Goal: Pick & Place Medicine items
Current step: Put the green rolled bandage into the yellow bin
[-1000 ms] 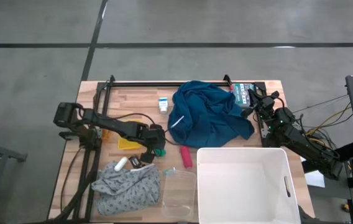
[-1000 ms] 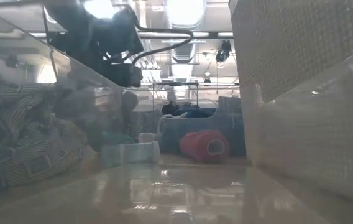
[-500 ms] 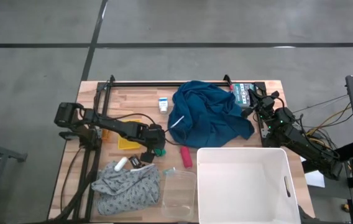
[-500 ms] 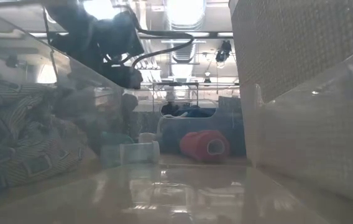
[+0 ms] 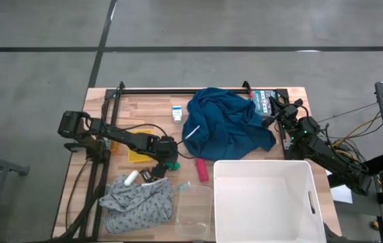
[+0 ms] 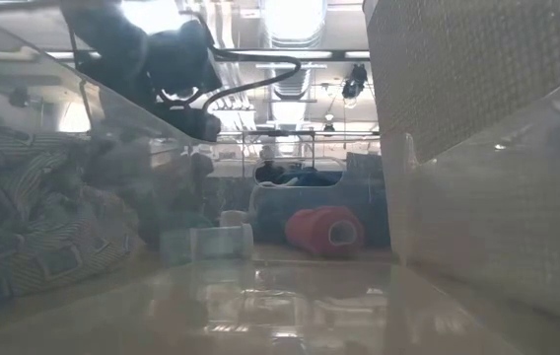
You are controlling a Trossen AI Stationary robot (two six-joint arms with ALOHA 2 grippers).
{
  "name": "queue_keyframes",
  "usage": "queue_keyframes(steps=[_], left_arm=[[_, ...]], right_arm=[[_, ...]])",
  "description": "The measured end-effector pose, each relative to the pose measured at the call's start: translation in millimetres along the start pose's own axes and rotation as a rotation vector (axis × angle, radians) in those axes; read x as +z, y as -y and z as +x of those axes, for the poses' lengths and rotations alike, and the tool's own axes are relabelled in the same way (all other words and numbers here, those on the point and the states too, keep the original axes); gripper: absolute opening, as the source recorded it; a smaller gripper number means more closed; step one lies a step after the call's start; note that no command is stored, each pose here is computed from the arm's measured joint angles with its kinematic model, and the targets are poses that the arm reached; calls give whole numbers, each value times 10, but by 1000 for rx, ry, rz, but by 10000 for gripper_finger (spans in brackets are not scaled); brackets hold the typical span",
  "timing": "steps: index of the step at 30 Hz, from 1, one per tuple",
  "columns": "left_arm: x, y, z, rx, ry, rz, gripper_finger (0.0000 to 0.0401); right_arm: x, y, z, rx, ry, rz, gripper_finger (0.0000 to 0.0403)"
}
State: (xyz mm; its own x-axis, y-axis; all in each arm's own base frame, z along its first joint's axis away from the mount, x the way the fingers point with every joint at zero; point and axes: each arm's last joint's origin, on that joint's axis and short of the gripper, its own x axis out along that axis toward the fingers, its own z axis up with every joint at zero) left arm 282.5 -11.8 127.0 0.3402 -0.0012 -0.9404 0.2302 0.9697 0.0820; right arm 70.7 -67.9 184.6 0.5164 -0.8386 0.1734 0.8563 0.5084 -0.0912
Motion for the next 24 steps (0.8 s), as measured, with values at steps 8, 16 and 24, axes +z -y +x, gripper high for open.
queue_keyframes(steps=[8, 16, 24], left_arm=[[-1, 2, 3, 1, 2, 0, 222], [2, -2, 4, 10, 5, 4, 187], [4, -5, 7, 15, 8, 3, 163]], right_arm=[[0, 0, 0, 0, 0, 0, 8], [0, 0, 0, 0, 0, 0, 8], [0, 0, 0, 0, 0, 0, 8]])
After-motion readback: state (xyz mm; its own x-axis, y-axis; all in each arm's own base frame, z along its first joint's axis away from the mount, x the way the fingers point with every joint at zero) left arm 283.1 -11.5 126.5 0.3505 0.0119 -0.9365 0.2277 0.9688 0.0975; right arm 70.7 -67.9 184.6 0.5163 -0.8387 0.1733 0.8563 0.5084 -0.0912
